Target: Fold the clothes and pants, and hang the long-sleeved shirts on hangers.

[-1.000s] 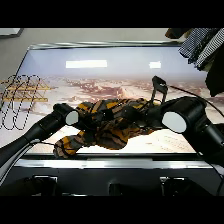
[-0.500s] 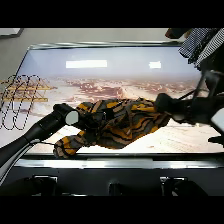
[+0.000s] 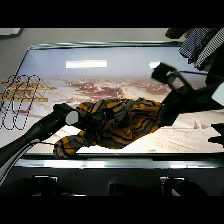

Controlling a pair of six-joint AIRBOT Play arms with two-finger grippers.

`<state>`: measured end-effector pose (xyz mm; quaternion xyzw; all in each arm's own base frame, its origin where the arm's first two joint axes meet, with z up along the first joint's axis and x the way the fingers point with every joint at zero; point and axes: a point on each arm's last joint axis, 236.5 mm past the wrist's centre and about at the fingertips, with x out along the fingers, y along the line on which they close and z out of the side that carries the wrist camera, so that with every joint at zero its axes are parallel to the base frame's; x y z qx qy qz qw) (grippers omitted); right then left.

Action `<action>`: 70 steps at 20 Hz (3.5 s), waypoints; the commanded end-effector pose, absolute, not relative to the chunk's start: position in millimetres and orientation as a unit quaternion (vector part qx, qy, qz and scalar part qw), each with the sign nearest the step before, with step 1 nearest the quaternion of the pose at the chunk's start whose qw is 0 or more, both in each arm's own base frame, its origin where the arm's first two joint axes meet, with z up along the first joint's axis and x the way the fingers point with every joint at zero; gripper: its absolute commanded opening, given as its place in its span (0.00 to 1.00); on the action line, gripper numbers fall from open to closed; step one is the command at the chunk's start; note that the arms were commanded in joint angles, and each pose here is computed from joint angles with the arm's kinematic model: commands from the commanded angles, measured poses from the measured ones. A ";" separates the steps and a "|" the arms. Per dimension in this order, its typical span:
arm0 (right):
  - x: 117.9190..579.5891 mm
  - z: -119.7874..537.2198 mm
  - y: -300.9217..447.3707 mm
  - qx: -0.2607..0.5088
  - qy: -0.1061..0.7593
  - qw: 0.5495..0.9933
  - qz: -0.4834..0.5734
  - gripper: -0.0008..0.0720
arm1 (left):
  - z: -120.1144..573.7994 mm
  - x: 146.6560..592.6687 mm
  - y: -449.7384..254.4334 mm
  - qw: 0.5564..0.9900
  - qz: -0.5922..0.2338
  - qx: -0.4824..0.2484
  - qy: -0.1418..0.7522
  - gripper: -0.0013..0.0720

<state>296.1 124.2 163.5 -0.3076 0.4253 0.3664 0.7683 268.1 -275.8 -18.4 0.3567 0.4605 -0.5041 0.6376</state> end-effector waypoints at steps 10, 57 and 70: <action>320.1 98.5 178.0 -0.441 0.364 0.635 0.520 0.53 | -18.6 268.0 -275.9 0.637 -0.504 0.357 0.460 0.04; 315.0 127.8 152.4 -0.117 0.534 0.799 0.251 0.04 | -24.3 376.8 -383.4 0.718 -0.287 -0.262 0.577 0.73; 293.0 142.8 149.7 -0.092 0.541 0.799 0.247 0.04 | 17.5 405.9 -328.1 0.772 -0.289 -0.186 0.534 0.04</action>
